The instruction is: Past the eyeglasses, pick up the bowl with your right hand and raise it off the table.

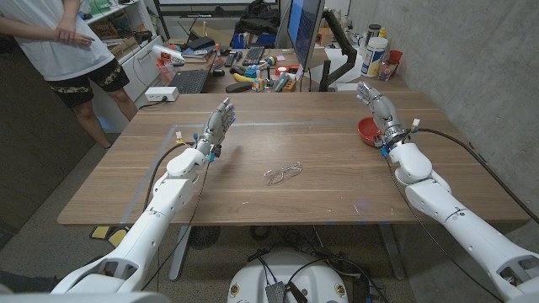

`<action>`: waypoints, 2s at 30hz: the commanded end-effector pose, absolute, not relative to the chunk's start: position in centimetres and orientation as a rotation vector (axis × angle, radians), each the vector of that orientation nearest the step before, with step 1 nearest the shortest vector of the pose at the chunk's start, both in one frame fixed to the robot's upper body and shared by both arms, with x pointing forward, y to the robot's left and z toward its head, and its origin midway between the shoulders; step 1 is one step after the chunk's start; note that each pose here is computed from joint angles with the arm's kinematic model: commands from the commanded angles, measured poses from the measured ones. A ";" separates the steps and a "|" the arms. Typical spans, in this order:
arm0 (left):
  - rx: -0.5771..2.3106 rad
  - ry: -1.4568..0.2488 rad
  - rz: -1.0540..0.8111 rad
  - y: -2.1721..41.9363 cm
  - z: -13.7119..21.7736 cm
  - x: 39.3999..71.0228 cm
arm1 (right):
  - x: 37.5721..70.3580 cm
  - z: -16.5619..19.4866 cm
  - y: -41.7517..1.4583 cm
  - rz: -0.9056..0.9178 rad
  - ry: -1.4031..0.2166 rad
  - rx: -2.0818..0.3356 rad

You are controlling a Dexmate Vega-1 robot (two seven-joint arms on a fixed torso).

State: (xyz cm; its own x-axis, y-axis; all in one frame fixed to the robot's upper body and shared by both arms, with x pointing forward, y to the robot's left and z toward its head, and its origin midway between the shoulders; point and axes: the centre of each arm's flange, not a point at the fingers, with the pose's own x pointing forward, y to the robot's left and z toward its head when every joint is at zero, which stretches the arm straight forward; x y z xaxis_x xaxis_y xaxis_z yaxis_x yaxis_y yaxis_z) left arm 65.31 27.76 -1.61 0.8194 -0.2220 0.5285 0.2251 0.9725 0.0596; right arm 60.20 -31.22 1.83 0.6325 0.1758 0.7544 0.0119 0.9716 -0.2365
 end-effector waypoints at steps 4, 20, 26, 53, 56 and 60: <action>-0.008 -0.562 -0.241 27.9 -1.4 65.6 | 60.0 2.3 -31.5 0.065 -0.892 -0.333; -0.004 -0.559 -0.245 28.3 -1.0 66.0 | 59.8 2.5 -32.0 0.037 -0.890 -0.406; -0.005 -0.559 -0.246 28.4 -1.0 66.1 | 59.7 2.5 -32.3 0.029 -0.887 -0.426; -0.002 -0.562 -0.246 28.4 -1.0 65.5 | 58.8 2.2 -33.0 0.026 -0.878 -0.569; 0.000 -0.562 -0.247 28.3 -1.0 65.5 | 58.7 2.2 -33.1 0.013 -0.880 -0.591; 0.002 -0.561 -0.249 28.2 -1.0 65.5 | 58.5 2.1 -33.2 0.002 -0.884 -0.616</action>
